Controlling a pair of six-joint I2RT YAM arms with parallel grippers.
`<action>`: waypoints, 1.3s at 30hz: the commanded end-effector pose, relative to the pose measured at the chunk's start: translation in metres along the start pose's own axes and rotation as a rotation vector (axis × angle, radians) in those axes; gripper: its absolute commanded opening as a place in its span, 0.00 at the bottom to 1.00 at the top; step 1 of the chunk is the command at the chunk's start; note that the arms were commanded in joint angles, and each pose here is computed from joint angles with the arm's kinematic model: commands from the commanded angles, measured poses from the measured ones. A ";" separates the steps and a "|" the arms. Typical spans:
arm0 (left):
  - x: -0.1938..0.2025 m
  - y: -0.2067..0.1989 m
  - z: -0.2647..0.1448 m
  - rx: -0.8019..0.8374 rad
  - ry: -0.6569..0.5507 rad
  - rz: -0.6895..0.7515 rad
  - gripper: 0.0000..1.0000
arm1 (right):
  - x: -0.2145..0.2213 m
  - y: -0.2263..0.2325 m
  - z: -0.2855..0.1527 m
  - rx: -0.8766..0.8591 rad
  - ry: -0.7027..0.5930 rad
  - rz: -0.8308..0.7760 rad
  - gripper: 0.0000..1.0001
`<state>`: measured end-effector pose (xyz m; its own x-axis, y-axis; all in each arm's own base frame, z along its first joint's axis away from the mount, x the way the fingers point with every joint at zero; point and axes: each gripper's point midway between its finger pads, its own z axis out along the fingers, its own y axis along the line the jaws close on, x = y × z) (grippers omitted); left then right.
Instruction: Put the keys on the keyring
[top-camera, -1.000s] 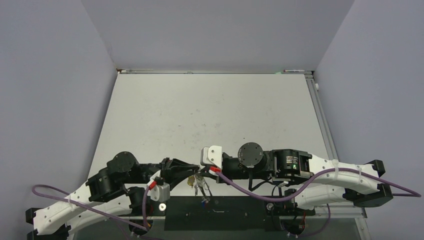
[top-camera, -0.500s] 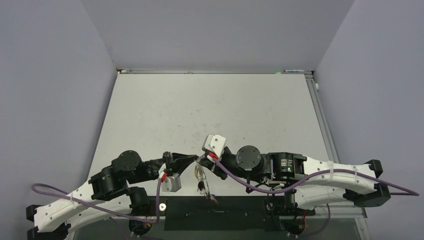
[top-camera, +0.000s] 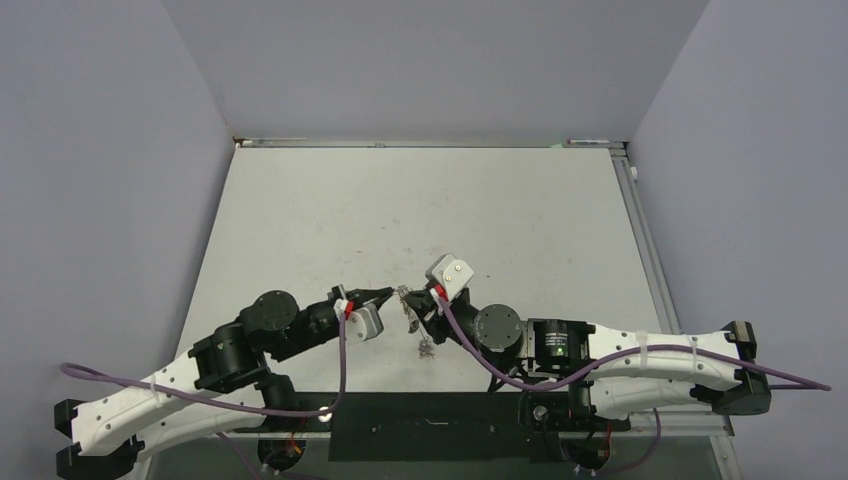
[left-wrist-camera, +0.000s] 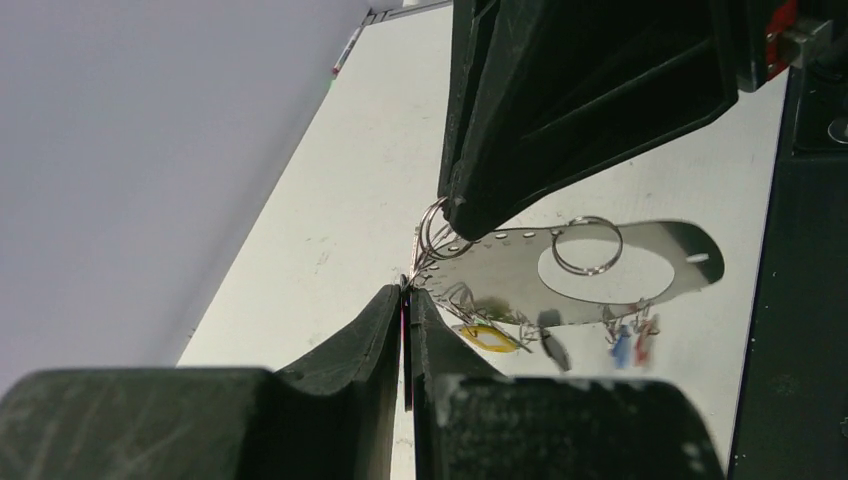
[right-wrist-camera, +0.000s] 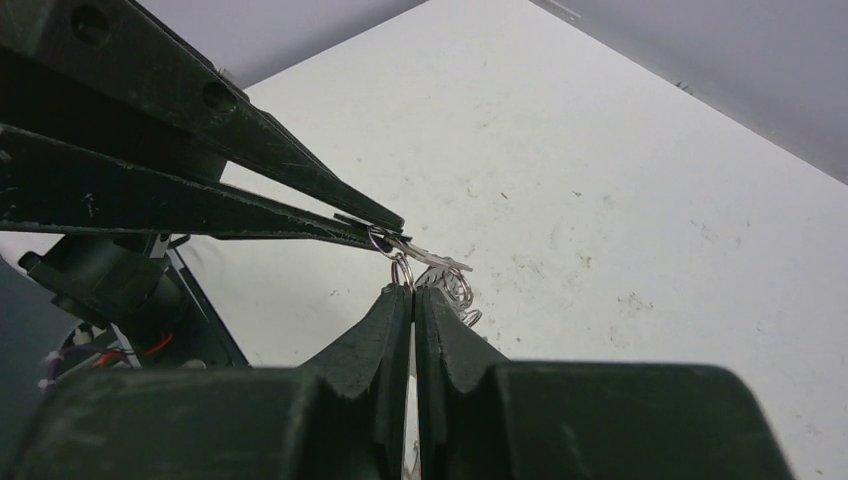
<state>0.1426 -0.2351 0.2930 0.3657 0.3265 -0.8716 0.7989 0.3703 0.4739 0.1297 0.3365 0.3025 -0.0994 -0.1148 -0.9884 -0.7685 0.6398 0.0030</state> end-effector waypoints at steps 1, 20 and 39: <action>-0.017 0.005 -0.007 -0.021 -0.058 -0.075 0.08 | -0.052 -0.011 -0.006 0.054 -0.179 0.108 0.05; -0.048 0.005 -0.048 0.030 -0.203 -0.012 0.39 | -0.063 0.026 -0.021 -0.232 -0.117 -0.123 0.05; -0.072 -0.043 -0.043 0.269 -0.379 -0.094 0.36 | -0.055 0.057 -0.036 -0.450 -0.150 -0.169 0.05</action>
<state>0.0687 -0.2317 0.3260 0.4040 0.0189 -0.9146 0.9036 0.1478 0.4022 0.0707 0.3510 0.3301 0.0890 -0.1735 -0.9808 -0.9635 0.2346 -0.1290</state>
